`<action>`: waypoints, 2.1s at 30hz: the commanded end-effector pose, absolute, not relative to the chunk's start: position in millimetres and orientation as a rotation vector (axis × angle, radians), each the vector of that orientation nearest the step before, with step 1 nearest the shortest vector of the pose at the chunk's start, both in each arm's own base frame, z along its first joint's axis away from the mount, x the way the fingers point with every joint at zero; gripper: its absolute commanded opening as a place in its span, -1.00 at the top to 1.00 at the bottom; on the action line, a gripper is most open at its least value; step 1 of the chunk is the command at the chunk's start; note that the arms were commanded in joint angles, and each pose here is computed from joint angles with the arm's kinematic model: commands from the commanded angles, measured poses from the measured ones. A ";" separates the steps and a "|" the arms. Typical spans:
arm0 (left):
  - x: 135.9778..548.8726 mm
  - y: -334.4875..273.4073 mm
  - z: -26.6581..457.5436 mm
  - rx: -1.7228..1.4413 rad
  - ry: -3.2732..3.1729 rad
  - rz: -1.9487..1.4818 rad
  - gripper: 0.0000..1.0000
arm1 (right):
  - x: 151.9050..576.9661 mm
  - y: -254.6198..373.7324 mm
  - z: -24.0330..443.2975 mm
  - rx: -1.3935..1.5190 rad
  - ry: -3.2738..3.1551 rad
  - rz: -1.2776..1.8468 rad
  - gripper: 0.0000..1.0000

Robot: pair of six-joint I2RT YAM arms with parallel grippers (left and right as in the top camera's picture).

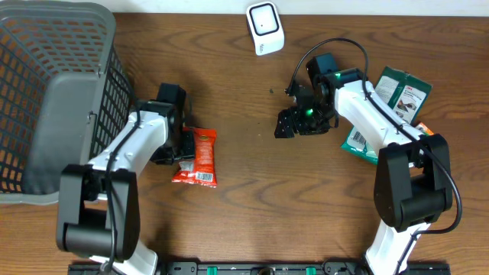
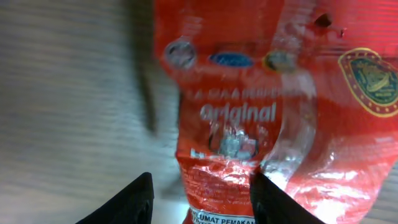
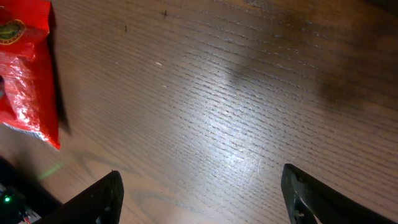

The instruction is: Scan the item barcode

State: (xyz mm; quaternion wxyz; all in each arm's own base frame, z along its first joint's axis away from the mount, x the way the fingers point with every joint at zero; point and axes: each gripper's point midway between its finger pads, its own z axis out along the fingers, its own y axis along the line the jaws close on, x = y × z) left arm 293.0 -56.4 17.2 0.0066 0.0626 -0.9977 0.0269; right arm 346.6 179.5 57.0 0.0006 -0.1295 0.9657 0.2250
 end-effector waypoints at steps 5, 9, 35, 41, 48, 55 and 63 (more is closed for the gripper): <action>286.5 -92.4 3.4 0.158 -3.012 0.389 0.10 | 344.4 180.1 59.0 -0.437 3.023 0.704 -0.51; 285.8 -118.1 11.4 0.080 -2.975 0.597 0.14 | 343.5 178.7 59.0 -0.455 3.023 0.703 -0.51; 284.5 -139.1 41.6 -0.077 -3.094 0.562 0.34 | 345.8 173.4 58.9 -0.452 3.018 0.701 -0.55; 259.1 -122.5 15.6 -0.039 -3.044 0.433 0.58 | 345.9 173.5 58.9 -0.452 3.018 0.700 -0.55; 236.1 -105.6 -14.6 0.039 -3.031 0.322 0.61 | 345.6 173.8 58.9 -0.452 3.019 0.701 -0.55; 246.2 -94.9 -2.5 0.076 -3.079 0.226 0.63 | 346.1 174.0 58.9 -0.453 3.016 0.701 -0.55; 277.9 -99.8 45.9 0.162 -3.239 0.290 0.58 | 342.7 184.9 63.8 -0.466 2.998 0.796 -0.73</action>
